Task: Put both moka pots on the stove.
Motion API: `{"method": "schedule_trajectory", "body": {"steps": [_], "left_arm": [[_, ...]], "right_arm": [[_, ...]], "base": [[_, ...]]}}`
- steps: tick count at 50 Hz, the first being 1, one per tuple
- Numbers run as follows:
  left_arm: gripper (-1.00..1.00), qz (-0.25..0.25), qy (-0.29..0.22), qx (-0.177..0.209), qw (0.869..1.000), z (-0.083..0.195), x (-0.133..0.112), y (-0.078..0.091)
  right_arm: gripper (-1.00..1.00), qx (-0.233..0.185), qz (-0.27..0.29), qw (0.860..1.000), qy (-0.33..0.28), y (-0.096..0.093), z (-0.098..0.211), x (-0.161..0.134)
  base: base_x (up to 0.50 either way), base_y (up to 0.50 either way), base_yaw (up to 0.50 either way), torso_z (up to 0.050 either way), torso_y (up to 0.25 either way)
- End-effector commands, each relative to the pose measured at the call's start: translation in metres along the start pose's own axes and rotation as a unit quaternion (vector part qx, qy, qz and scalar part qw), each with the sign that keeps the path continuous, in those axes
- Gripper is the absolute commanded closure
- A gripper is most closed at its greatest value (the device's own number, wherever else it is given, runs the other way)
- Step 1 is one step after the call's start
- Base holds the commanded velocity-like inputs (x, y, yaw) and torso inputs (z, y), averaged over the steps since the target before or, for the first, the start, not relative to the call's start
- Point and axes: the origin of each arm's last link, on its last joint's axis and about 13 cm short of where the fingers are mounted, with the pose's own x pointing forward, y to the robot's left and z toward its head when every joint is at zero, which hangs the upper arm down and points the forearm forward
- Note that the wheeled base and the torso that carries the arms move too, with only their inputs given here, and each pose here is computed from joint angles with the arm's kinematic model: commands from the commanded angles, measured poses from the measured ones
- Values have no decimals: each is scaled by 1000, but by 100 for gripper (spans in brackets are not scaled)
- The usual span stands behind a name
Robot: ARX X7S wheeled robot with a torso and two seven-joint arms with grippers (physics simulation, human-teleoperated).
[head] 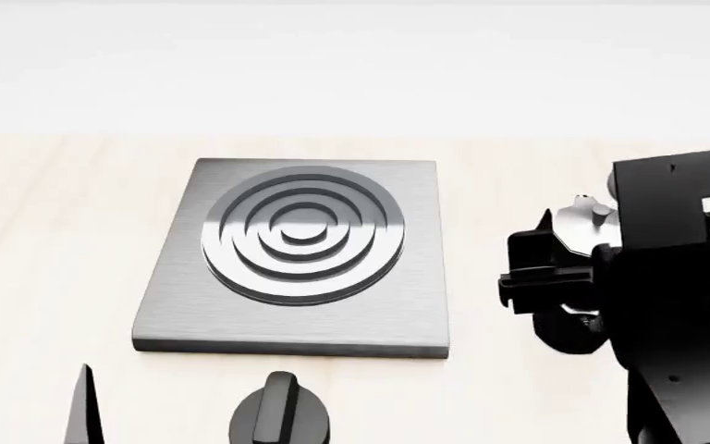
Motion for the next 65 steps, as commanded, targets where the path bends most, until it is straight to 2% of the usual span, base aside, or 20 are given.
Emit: {"method": "schedule_trajectory", "body": {"steps": [1,13,47,65], "left_arm": [[-100,0,1,0,1000,0,0,0],[-100,-2,2,2,1000,-2,1,0],[-100,-3,3,3,1000,-5,1,0],[-100,-5,6,3,1000,-7,1,-1]], "right_arm": [[-100,2,7,999,50,-12,-5,18],[-100,-1,-1,997,72,-17,-15,22],[-100,16,6,993,114,-16,-52,29],[-100,9,2,992,130,-16,-67,33]], "base": [[0,0,0,0,0],[0,0,0,0,0],[0,0,0,0,0],[0,0,0,0,0]]}}
